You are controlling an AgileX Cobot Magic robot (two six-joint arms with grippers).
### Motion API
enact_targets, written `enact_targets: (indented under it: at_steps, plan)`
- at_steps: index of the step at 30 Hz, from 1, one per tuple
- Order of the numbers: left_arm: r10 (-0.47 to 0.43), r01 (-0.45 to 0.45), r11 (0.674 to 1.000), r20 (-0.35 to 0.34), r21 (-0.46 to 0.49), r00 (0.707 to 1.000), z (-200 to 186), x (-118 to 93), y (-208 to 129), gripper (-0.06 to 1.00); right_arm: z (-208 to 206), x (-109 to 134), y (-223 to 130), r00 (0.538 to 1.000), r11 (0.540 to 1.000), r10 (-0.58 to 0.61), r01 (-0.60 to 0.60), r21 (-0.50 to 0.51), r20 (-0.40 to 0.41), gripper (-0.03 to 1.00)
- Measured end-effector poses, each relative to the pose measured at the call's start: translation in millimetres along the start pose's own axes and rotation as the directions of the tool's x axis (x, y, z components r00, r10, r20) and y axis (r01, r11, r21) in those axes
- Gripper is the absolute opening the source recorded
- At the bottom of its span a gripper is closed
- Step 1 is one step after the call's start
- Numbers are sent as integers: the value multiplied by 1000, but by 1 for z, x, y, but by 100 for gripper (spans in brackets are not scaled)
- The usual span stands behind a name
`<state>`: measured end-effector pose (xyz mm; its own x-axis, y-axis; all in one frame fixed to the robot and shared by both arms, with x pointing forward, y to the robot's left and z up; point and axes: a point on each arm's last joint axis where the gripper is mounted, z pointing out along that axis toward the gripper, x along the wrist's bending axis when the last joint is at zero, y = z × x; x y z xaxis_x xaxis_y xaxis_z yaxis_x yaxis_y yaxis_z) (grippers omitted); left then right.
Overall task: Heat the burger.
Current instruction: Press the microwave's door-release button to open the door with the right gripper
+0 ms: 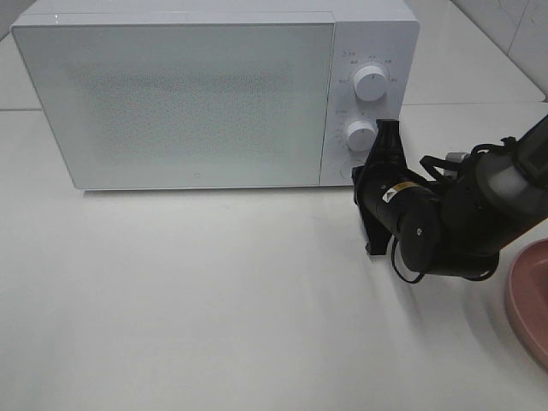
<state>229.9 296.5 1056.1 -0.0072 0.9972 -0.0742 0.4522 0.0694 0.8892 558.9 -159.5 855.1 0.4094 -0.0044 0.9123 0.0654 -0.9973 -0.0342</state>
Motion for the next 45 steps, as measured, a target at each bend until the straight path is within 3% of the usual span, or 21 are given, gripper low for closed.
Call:
enact_targets:
  at_steps: [8, 45]
  plan:
    - [0, 0, 1000, 0, 0, 1000, 0, 0, 0, 98, 11, -5, -5, 1000, 1000, -3, 3, 13, 27, 1]
    - [0, 0, 1000, 0, 0, 1000, 0, 0, 0, 98, 27, 4, -10, 999, 998, -7, 5, -65, -40, 1]
